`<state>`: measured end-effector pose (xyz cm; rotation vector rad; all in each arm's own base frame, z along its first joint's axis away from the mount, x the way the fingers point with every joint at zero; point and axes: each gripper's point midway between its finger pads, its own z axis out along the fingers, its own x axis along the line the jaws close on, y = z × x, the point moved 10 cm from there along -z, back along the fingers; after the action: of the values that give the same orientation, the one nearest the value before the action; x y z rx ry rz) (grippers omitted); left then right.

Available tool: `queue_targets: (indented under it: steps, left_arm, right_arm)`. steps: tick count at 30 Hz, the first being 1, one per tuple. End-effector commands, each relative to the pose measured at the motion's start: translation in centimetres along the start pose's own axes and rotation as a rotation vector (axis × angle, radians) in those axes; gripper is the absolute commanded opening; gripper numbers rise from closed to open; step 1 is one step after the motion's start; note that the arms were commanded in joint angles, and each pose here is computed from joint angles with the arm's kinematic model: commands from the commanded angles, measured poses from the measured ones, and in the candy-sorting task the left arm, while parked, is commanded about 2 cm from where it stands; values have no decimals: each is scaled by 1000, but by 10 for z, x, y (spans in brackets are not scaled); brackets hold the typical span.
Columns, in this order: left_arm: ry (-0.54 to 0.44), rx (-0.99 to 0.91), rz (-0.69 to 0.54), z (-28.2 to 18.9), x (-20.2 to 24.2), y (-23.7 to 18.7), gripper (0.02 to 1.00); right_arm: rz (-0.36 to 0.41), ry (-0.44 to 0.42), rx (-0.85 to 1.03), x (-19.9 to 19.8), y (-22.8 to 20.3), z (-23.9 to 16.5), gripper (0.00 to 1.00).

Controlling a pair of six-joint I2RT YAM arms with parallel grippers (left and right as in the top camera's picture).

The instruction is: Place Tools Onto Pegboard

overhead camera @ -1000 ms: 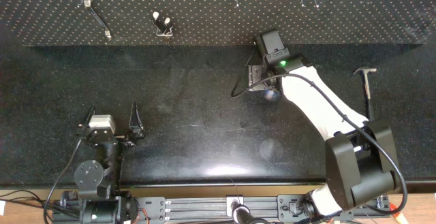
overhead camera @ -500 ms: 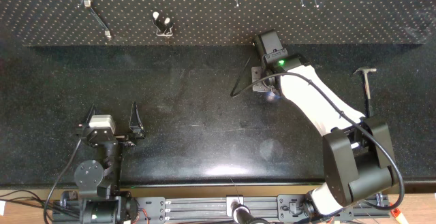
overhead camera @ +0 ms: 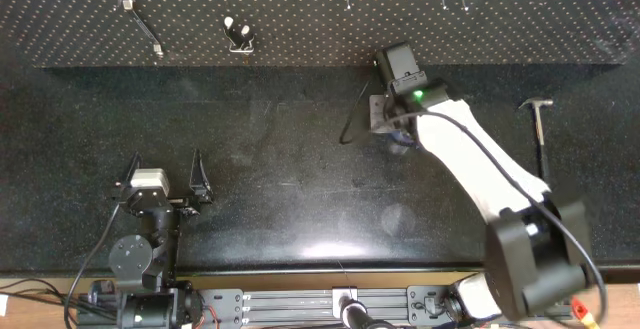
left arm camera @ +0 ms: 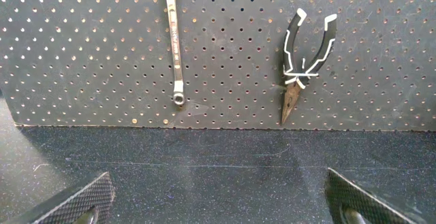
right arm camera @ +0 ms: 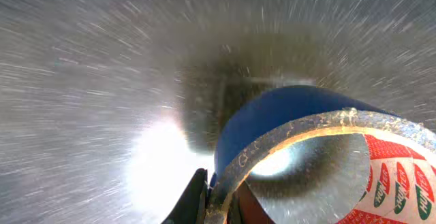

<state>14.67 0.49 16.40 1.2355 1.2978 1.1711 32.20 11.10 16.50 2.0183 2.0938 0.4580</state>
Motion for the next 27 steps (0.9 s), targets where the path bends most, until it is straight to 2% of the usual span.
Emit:
queue_targets:
  steps: [1,3,5,7,8,10,15,18,21,27]
  left_arm:
    - [-18,0,14,0,-2,-1,996]
    - [-18,0,14,0,-2,-1,996]
    - [-18,0,14,0,-2,-1,996]
    - [-18,0,14,0,-2,-1,996]
    - [-18,0,14,0,-2,-1,996]
    - [-18,0,14,0,-2,-1,996]
    - [-18,0,14,0,-2,-1,996]
    - [-18,0,14,0,-2,-1,996]
    - [-18,0,14,0,-2,-1,996]
    - [-18,0,14,0,-2,-1,996]
  right_arm:
    - [-20,120,-334,10,6,-113,75]
    - [-64,184,-471,17,-3,-156,73]
    - [-170,228,-586,30,-4,-178,75]
    - [-203,241,-688,44,0,-190,75]
    - [-277,253,-756,56,5,-194,73]
    - [-360,261,-833,71,12,-196,73]
    - [-351,201,-855,86,33,-167,75]
    - [-398,181,-881,97,47,-145,73]
    - [-357,101,-907,100,59,-125,73]
    - [-328,60,-931,107,71,-97,73]
